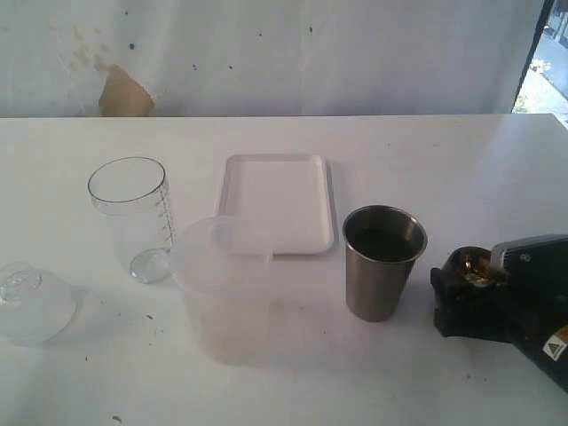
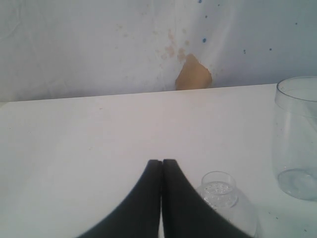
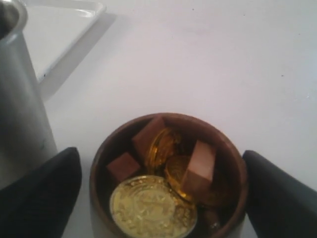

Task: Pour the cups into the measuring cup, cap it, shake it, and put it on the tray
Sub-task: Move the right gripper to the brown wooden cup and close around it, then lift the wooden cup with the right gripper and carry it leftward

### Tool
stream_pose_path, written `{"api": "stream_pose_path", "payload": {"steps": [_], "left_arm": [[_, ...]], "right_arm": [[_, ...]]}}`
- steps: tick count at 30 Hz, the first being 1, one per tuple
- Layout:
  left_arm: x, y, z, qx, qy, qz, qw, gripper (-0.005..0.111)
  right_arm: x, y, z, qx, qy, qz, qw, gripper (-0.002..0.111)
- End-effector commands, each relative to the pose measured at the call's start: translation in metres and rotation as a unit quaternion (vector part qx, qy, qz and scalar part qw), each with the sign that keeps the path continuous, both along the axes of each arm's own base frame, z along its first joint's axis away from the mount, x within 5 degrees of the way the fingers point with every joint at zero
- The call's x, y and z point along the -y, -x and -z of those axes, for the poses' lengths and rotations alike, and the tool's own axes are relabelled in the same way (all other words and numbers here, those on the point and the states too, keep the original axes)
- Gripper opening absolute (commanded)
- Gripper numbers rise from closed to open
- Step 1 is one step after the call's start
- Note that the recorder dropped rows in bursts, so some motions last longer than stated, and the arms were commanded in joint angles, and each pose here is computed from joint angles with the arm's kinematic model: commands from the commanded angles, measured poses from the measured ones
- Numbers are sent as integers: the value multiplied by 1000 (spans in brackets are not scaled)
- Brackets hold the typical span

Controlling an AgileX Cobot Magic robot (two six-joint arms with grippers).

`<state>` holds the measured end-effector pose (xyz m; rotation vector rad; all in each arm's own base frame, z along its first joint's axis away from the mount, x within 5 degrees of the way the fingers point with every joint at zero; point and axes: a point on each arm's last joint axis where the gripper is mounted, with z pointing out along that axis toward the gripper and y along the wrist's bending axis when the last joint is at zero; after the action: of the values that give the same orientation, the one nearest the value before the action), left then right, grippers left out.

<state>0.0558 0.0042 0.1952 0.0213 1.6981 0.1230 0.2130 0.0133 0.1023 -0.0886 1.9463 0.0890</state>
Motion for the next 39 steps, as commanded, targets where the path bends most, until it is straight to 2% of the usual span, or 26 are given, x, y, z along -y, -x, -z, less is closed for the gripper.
{"api": "stream_pose_path", "payload": {"steps": [1,20,39], "left_arm": [[0,0,0,6,3,2,1000,1],[0,0,0,6,3,2,1000,1],[0,0,0,6,3,2,1000,1]], "right_arm": [[0,-5,8,-7,-2,-1,1000,80],[0,-24,36,-39,10,-2,999,80],[-1,-31,34,-28,10,-4,1000,80]]}}
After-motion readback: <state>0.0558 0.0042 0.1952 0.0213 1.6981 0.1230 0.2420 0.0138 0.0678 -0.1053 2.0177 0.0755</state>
